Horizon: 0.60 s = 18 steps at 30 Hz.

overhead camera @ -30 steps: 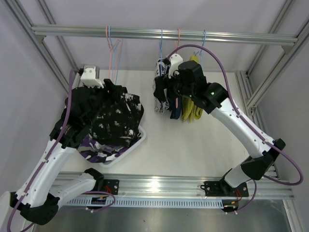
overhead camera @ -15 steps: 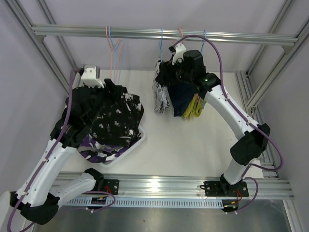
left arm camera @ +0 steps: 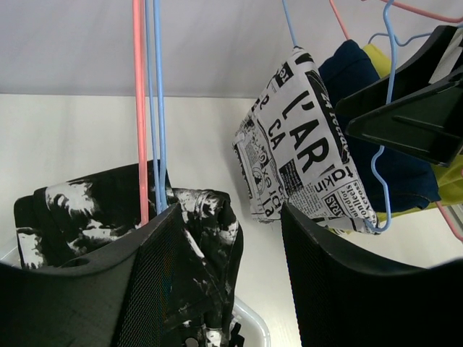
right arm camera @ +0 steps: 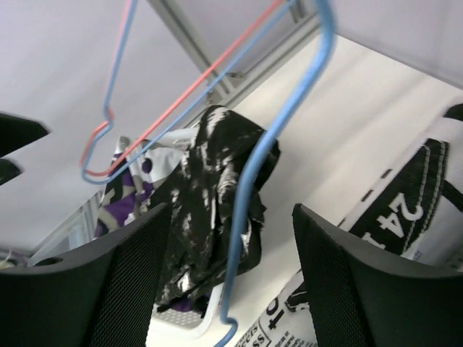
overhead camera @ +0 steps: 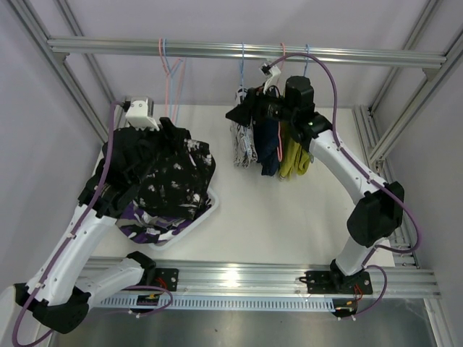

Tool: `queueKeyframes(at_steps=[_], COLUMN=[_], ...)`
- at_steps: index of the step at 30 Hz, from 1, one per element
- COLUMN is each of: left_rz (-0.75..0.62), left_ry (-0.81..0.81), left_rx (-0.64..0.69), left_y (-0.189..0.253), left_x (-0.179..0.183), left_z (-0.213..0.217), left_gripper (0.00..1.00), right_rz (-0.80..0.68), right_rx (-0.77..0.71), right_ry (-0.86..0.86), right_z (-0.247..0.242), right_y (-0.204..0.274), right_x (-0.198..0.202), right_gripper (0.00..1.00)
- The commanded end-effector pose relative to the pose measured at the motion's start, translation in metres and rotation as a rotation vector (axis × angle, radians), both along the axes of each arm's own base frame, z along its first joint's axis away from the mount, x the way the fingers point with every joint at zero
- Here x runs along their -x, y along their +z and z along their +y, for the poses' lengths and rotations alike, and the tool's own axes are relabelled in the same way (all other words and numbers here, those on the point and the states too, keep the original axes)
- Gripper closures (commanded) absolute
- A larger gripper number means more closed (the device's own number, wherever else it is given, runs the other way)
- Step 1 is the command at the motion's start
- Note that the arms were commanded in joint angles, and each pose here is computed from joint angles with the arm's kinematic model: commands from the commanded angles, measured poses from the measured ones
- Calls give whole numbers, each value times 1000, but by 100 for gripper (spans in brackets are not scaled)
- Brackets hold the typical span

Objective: Remove the trousers from the hanger
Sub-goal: Pick up the hanger from the clothesline.

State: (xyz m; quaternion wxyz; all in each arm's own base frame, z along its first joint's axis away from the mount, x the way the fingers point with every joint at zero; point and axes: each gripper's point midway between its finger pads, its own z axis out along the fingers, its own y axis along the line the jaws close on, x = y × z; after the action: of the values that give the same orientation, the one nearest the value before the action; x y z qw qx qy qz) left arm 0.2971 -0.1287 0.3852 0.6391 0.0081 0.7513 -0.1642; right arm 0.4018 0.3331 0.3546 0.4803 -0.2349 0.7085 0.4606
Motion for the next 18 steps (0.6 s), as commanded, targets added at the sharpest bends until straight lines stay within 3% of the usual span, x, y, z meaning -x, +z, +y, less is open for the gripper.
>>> queueKeyframes(at_steps=[1,6,9,10,18], left_rz=[-6,-3,-6,-7,-11], left_ry=[-18,-15,-18,-15,-7], left_rx=[31,30,36,36,40], left_y=[8,6,8,8,9], left_x=[1,0,1,1,1], left_z=[-4,-3,-2,-1,2], left_gripper=[39,39,39,39,38], right_rz=[-148,-167,-164,-160,-156], right_rx=[-143,-175,-171,-173,-175], right_ry=[74,88,89,94,95], right_z=[-2,-5,-6,-5,0], right_y=[62,66,62,61,56], right_x=[25,35,37,39,42], right_gripper=[30,35,44,52,68])
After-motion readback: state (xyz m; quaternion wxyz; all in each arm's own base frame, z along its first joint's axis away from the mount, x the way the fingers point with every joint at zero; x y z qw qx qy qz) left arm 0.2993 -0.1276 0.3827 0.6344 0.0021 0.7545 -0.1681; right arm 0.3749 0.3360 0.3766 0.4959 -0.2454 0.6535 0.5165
